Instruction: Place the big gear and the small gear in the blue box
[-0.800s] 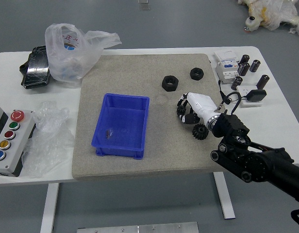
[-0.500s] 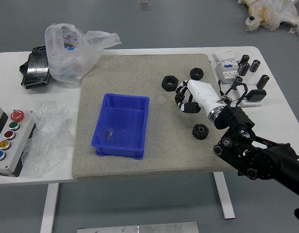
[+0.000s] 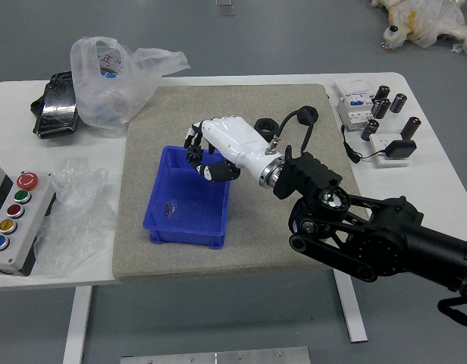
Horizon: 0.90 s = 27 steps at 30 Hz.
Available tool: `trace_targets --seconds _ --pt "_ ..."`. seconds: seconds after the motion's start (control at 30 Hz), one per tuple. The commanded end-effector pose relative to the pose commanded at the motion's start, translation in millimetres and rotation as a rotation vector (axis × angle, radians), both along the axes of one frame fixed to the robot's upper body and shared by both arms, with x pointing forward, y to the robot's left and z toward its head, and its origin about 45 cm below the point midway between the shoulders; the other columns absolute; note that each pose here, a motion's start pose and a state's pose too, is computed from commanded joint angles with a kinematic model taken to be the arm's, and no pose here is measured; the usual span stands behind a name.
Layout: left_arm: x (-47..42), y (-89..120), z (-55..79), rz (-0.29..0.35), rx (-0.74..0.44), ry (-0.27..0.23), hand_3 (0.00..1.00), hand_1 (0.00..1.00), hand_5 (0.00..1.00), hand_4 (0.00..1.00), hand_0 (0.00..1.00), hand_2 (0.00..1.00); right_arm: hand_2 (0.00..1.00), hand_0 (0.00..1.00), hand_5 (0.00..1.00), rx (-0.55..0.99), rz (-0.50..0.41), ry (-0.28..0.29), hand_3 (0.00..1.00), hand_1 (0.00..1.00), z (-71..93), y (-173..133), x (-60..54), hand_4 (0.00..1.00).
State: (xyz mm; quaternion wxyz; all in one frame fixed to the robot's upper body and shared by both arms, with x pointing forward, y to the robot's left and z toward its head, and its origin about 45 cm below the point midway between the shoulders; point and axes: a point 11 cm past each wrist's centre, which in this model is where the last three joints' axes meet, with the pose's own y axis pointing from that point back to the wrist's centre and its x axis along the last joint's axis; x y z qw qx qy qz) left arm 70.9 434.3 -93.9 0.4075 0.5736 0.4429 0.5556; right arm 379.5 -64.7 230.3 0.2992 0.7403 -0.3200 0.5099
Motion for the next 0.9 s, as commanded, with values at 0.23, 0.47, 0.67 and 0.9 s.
trace_targets --seconds 0.23,0.47,0.67,0.9 --pt "0.4 0 0.2 -0.001 0.0 0.0 0.711 0.64 0.432 0.711 0.702 0.629 0.8 0.524 0.083 -0.08 -0.014 0.036 0.72 0.77 -14.0 -2 2.7 0.405" --pt "-0.1 -1 -0.2 0.0 -0.002 0.002 0.711 0.64 0.433 0.711 0.702 0.629 0.899 0.732 0.174 -0.093 -0.07 0.062 0.9 0.895 -20.2 -15 9.1 0.731" --pt "-0.1 -1 -0.2 0.002 -0.002 0.002 0.711 0.64 0.434 0.711 0.702 0.628 0.939 0.827 0.278 -0.062 -0.13 0.077 0.969 0.933 -20.0 -30 14.6 0.872" --pt "-1.1 -4 -1.7 0.008 -0.007 -0.002 0.711 0.64 0.433 0.711 0.702 0.628 0.902 0.77 0.272 0.096 -0.297 0.064 0.949 0.889 -9.7 -88 14.2 0.876"
